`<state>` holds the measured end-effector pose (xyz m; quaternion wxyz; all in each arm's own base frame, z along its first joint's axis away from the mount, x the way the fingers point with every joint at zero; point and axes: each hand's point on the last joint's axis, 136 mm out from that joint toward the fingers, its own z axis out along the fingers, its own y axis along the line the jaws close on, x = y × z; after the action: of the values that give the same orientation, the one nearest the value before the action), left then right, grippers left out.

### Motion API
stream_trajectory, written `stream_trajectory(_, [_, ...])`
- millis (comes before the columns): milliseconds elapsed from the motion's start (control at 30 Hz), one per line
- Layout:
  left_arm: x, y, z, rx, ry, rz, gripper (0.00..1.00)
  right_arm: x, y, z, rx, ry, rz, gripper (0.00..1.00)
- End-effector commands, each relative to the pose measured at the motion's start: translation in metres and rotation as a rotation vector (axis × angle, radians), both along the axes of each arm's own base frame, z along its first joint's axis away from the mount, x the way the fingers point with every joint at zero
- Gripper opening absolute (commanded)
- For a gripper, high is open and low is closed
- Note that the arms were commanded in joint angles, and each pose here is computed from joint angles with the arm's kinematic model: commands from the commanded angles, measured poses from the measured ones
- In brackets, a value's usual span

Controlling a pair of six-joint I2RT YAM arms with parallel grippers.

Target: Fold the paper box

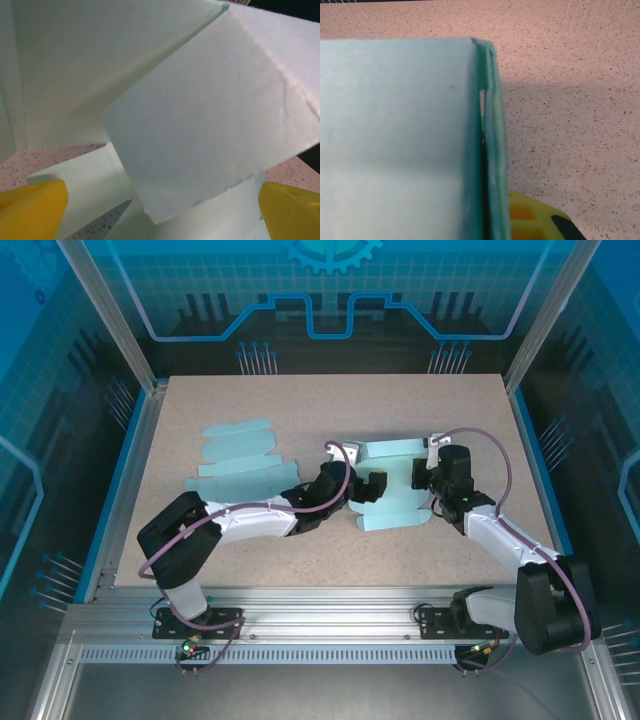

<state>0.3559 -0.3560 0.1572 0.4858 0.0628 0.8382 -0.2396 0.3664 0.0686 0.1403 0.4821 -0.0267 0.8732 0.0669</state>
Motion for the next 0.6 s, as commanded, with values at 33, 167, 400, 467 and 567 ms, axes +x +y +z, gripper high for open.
stream_trajectory(33, [-0.004,0.019,0.011,-0.010,0.019,0.079,0.99,0.000,-0.001,0.002,-0.006,-0.011,-0.002,0.00])
stream_trajectory(167, [-0.004,0.025,-0.001,0.010,0.053,0.114,0.99,0.000,0.000,0.002,-0.006,-0.011,-0.001,0.00])
stream_trajectory(400, [-0.002,0.020,-0.013,0.031,0.078,0.109,0.99,-0.001,0.000,0.002,-0.007,-0.012,0.000,0.00])
stream_trajectory(467, [0.000,0.016,-0.014,0.030,0.076,0.098,0.99,-0.001,0.000,0.002,-0.007,-0.012,0.000,0.00])
stream_trajectory(567, [0.002,0.008,-0.015,0.023,0.072,0.078,0.99,-0.001,0.000,0.002,-0.007,-0.012,0.001,0.00])
